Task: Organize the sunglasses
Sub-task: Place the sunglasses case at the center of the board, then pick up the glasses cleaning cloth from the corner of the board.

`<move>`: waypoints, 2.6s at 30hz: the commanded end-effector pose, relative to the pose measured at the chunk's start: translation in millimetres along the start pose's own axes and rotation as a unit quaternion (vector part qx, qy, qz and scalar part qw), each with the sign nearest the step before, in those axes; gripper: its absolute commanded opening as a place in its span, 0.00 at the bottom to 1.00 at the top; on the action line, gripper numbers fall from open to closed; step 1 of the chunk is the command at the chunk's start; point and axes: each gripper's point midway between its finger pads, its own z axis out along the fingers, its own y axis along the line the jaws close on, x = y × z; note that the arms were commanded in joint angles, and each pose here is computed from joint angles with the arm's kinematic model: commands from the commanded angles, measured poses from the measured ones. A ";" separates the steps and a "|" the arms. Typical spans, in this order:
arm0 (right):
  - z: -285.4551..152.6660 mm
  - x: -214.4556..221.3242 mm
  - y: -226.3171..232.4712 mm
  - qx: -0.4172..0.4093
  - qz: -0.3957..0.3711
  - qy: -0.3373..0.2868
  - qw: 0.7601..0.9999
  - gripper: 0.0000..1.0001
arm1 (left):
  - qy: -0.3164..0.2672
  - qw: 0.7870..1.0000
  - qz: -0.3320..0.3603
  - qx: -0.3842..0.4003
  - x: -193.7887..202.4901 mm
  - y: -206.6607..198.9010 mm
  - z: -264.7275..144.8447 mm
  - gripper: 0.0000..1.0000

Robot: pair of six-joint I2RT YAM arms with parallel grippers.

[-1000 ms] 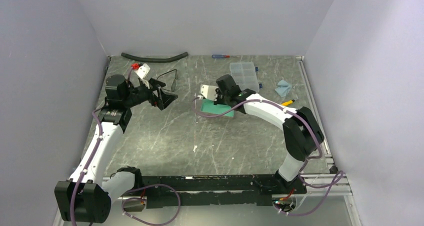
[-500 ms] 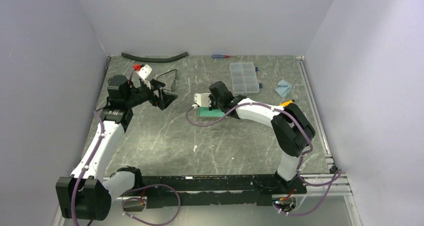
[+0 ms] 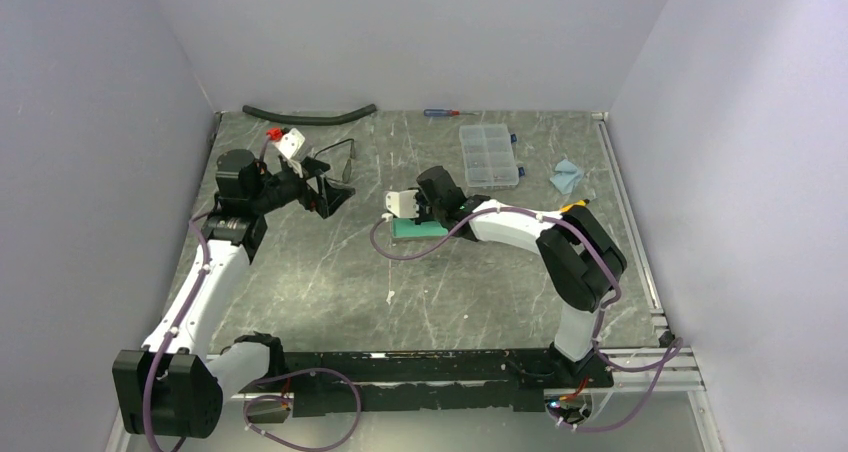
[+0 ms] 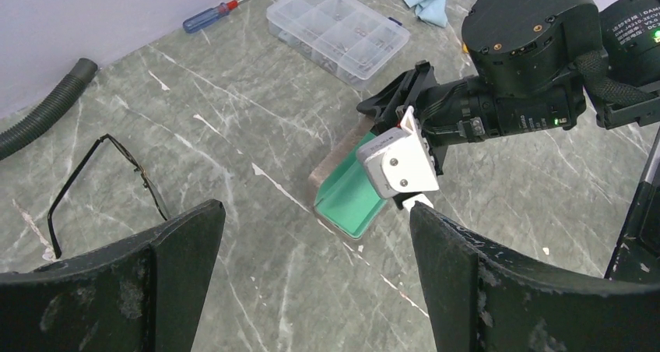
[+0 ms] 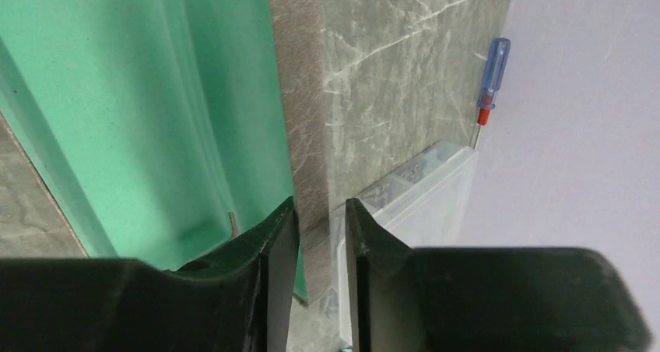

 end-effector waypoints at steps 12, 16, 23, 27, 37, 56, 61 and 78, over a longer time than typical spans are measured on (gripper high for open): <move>-28.3 -29.1 -40.6 0.028 0.065 -0.060 0.996 0.65 | -0.017 0.999 0.031 -0.002 -9.6 5.6 2.9 0.94; -73.9 -53.0 -68.5 0.042 0.134 -0.132 0.981 0.99 | -0.016 0.999 0.031 -0.002 -9.1 5.4 2.8 0.94; -164.2 -34.9 -129.4 0.064 0.346 -0.240 0.905 1.00 | -0.020 0.999 0.029 -0.004 -6.7 7.1 4.0 0.94; -159.1 83.2 -142.0 0.130 0.573 -0.113 0.801 0.78 | -0.022 0.999 0.026 -0.007 -4.7 9.0 5.2 0.94; -123.2 307.0 -59.4 0.183 0.790 0.168 0.561 0.33 | 0.007 1.000 -0.008 -0.011 16.1 13.9 9.7 0.94; -27.2 390.4 -45.9 0.172 0.823 0.206 0.501 0.41 | 0.044 0.999 -0.024 -0.016 23.9 37.7 29.2 0.94; -24.8 394.9 -46.2 0.174 0.813 0.207 0.515 0.23 | 0.042 0.999 -0.018 -0.017 24.9 38.7 29.6 0.94; -129.0 168.6 -84.6 -0.004 0.704 0.067 0.707 0.00 | 0.010 0.999 0.028 -0.012 18.2 6.5 -1.3 0.92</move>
